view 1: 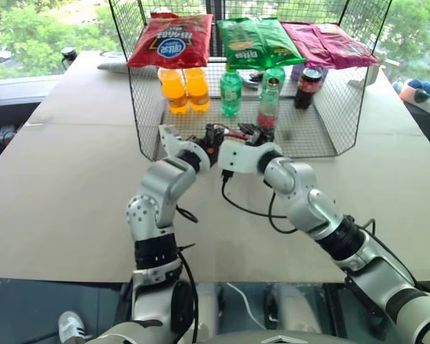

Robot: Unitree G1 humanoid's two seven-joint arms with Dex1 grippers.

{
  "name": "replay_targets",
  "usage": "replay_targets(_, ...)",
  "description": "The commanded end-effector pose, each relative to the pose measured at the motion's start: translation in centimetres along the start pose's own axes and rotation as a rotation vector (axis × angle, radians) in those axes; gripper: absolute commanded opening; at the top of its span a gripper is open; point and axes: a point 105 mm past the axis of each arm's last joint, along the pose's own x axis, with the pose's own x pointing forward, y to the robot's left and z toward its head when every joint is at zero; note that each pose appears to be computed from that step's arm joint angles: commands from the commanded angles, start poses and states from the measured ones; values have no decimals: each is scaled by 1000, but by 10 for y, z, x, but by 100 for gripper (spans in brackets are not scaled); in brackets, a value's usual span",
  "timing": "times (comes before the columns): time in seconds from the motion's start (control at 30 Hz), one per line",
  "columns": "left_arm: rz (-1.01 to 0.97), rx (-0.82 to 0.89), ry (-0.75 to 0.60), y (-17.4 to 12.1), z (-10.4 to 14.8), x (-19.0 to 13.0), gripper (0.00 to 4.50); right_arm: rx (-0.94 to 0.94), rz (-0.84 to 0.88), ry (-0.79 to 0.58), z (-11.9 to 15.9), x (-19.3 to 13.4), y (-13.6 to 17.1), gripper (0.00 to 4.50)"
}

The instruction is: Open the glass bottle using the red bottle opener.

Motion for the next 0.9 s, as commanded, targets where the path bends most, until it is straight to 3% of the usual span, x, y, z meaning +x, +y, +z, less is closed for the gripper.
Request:
replay_targets(0.03, -61, 34, 21, -15, -8, -3, 0, 1, -52, -8, 3, 0, -14, 179)
replay_targets(0.1, -60, 35, 24, -14, -9, -3, 0, -1, -53, -11, 5, 0, -14, 89)
replay_targets(0.6, -61, 49, 41, -8, -10, -3, 0, 8, -70, -21, 11, 0, -18, 89)
replay_targets(0.7, -61, 51, 44, -7, -10, -3, 0, 16, -64, -18, 11, 1, -18, 8)
replay_targets(0.9, -62, 60, 39, -9, -8, -3, 0, 11, -60, -4, 7, 0, -17, 3)
